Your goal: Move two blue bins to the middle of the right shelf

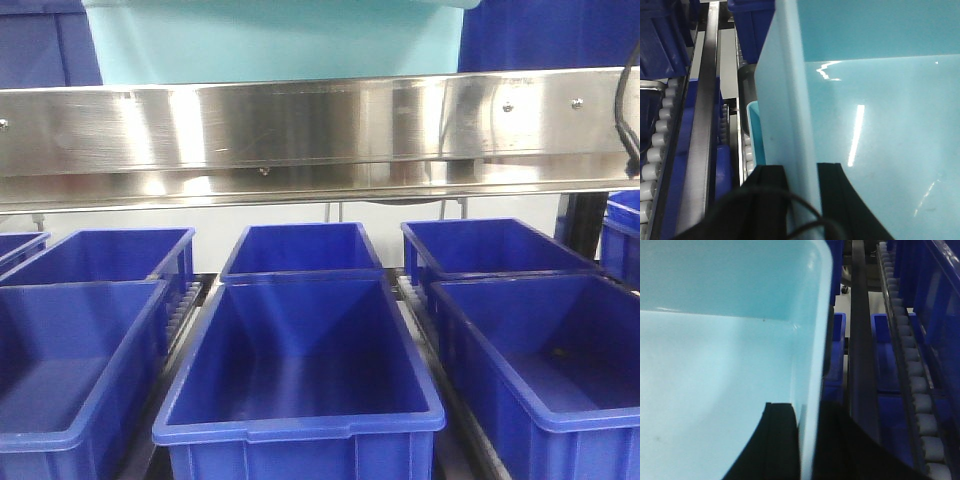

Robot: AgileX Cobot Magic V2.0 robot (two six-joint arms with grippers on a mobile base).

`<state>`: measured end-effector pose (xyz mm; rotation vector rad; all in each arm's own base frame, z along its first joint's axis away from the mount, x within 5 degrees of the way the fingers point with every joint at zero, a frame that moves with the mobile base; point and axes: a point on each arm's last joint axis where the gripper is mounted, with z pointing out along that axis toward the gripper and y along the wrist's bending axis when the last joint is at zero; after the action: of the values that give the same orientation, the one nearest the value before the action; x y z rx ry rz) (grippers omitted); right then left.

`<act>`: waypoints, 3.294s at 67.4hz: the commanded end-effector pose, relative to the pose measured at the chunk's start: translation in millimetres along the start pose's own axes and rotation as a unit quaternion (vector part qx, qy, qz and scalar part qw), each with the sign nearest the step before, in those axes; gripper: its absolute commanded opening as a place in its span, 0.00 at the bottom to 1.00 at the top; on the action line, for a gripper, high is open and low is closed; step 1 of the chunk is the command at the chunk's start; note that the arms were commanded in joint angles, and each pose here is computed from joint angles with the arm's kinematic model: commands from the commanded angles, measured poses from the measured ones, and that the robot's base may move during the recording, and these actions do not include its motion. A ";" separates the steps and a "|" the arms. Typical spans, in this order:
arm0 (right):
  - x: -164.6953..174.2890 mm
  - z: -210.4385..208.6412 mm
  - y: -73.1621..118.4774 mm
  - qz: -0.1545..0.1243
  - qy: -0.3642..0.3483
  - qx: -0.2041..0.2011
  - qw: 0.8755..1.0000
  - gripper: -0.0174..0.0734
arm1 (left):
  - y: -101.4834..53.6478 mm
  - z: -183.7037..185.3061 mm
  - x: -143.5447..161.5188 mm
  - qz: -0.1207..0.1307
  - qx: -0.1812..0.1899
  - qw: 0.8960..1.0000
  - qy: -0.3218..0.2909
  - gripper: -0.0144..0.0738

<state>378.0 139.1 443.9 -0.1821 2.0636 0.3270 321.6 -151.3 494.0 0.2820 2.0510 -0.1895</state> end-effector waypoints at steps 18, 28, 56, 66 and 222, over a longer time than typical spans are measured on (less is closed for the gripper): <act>-5.1 1.0 4.6 -0.004 -0.028 -0.011 1.000 0.02 | -14.6 -7.0 -8.7 -0.022 0.058 0.997 -0.040 0.04; -5.1 1.8 4.6 -0.004 -0.030 -0.011 0.999 0.02 | -14.5 -7.2 -8.7 -0.022 0.058 0.997 -0.040 0.04; -2.7 -0.3 4.6 -0.002 -0.014 -0.011 1.000 0.02 | -14.6 -6.8 -8.3 -0.022 0.058 0.997 -0.038 0.04; 1.5 -11.0 3.8 -0.002 0.023 -0.005 1.000 0.02 | -14.1 -6.6 -5.6 -0.021 0.055 0.998 -0.023 0.04; -26.6 -84.3 12.7 0.017 -0.067 -0.045 0.997 0.02 | -2.8 -31.9 -20.0 0.008 0.016 0.995 -0.093 0.04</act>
<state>325.1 124.2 494.4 -0.1791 2.0044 0.3959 312.2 -145.3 510.2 0.2798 1.9642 -0.1636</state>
